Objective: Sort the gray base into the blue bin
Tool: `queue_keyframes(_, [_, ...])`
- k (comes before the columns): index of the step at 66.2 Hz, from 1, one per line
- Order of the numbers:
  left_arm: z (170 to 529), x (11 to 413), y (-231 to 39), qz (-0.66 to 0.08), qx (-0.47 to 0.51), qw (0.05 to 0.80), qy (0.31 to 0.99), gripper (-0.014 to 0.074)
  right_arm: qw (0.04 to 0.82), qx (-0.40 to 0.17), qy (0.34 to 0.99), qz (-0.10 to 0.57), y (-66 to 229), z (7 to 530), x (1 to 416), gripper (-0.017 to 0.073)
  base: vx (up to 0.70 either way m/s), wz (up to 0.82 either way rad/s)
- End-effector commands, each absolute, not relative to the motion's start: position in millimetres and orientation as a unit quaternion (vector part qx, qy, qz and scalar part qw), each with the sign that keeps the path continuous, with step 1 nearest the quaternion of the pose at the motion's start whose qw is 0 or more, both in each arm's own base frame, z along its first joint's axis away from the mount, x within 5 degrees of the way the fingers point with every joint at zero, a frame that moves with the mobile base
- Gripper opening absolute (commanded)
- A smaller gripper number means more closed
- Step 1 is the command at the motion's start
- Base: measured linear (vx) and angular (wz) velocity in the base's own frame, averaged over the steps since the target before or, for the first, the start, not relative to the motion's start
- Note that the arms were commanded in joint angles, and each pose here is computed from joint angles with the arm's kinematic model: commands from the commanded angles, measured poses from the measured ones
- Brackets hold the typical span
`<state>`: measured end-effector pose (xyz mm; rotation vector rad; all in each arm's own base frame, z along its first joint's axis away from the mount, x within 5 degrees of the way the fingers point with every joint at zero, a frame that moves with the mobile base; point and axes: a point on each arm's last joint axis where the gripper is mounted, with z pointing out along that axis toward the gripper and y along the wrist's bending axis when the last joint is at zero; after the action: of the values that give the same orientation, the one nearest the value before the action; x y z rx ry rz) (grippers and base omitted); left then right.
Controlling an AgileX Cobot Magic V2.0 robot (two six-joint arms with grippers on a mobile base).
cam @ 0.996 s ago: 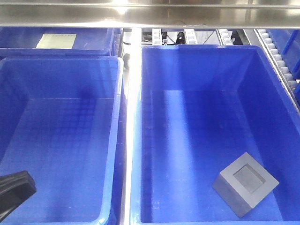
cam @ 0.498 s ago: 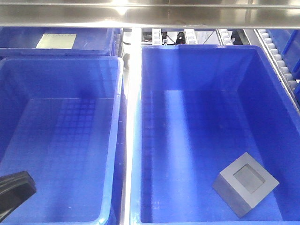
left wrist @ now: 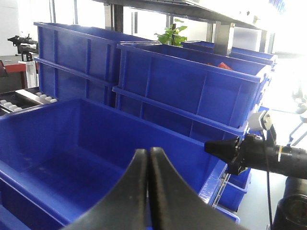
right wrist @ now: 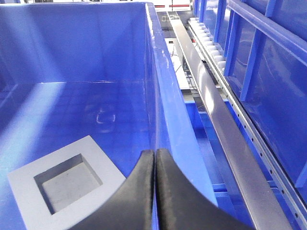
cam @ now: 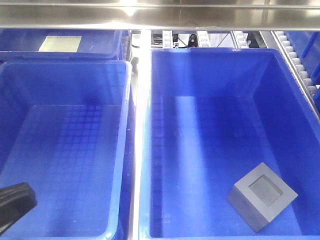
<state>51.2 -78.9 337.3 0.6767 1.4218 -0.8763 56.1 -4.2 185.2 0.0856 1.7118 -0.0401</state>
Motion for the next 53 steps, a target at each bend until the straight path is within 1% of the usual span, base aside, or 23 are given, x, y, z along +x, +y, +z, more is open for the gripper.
queue_keyframes(1, [348.0, 46.6, -71.2, -0.400, 0.275, 0.653, 0.581, -0.0007, 0.668, 0.032, 0.743, -0.024, -4.6, 188.7, 57.9, -0.0005, 0.00, 0.00])
queue_keyframes(8, [332.9, 39.6, -59.5, -0.401, 0.269, 0.661, 0.574, -0.0007, 0.668, 0.032, 0.743, -0.024, -4.6, 188.7, 57.9, -0.0005, 0.00, 0.00])
queue_keyframes(21, [302.4, 33.9, -36.7, -0.354, 0.216, 0.704, 0.576, -0.0007, 0.668, 0.032, 0.743, -0.024, -4.6, 188.7, 57.9, -0.0005, 0.00, 0.00])
queue_keyframes(33, [278.4, 30.5, -19.0, -0.261, 0.132, 0.760, 0.580, -0.0007, 0.668, 0.032, 0.743, -0.024, -4.6, 188.7, 57.9, -0.0005, 0.00, 0.00])
queue_keyframes(44, [266.8, 38.0, -12.4, -0.157, 0.069, 0.777, 0.605, -0.0007, 0.668, 0.032, 0.743, -0.024, -4.6, 188.7, 57.9, -0.0005, 0.00, 0.00])
queue_keyframes(53, [256.9, 42.7, -6.6, -0.074, 0.036, 0.781, 0.619, -0.0007, 0.668, 0.032, 0.743, -0.024, -4.6, 188.7, 57.9, -0.0005, 0.00, 0.00])
